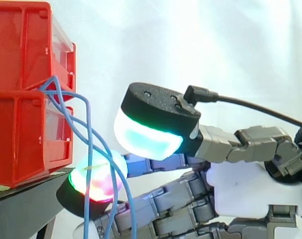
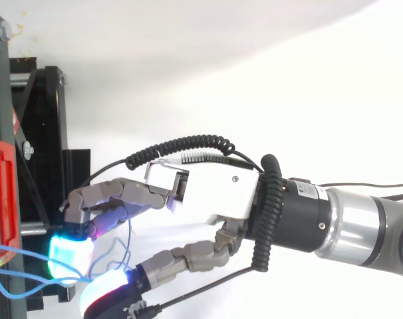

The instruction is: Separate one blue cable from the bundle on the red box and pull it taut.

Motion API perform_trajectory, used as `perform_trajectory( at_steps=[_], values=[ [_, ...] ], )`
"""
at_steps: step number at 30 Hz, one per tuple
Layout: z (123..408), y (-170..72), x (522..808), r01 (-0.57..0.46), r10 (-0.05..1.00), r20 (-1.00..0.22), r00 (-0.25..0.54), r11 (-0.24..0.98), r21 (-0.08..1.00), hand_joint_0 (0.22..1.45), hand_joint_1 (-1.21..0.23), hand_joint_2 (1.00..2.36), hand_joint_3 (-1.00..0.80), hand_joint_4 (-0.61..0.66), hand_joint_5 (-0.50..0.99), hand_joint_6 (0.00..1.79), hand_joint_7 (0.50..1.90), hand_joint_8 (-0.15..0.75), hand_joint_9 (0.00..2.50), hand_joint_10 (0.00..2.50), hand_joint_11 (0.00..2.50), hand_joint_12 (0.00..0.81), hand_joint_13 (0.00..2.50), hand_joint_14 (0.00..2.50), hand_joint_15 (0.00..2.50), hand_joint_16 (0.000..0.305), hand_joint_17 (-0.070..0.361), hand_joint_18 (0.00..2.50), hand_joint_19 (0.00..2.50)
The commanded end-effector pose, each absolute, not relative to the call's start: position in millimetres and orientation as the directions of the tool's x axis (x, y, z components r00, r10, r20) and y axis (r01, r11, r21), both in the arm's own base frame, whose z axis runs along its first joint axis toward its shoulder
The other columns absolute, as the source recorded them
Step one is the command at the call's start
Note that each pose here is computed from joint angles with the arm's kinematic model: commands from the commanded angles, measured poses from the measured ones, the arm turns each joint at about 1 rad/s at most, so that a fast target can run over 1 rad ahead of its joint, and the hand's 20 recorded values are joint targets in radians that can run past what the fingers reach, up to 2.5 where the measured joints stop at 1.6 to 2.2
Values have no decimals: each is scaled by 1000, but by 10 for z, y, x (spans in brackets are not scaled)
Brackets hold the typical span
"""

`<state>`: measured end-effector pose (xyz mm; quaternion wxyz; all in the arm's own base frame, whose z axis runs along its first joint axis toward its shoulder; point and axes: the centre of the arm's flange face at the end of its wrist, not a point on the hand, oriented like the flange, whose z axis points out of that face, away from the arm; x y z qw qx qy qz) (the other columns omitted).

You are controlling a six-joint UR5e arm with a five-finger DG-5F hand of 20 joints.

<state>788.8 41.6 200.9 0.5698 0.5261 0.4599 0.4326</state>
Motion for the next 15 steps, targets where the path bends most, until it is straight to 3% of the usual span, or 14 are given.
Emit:
perform_trajectory(
  at_steps=[1, 7, 15],
  values=[
    [2055, 420, 7899, -19, 978, -42, 202, 47, 999, 598, -756, 1011, -349, 172, -120, 761, 958, 248, 739, 5, 149, 324, 405, 2, 53, 41, 92, 441, 289],
    [2058, 432, 7895, -12, 979, -40, 199, 43, 999, 594, -791, 1016, -157, 62, -148, 908, 862, 260, 749, 6, 167, 339, 419, 2, 62, 44, 98, 467, 273],
    [2103, 425, 7909, -10, 980, -23, 198, 25, 1000, 622, -823, 1021, -79, -32, -148, 934, 960, 250, 751, 6, 186, 326, 432, 3, 74, 42, 93, 480, 291]
  ],
)
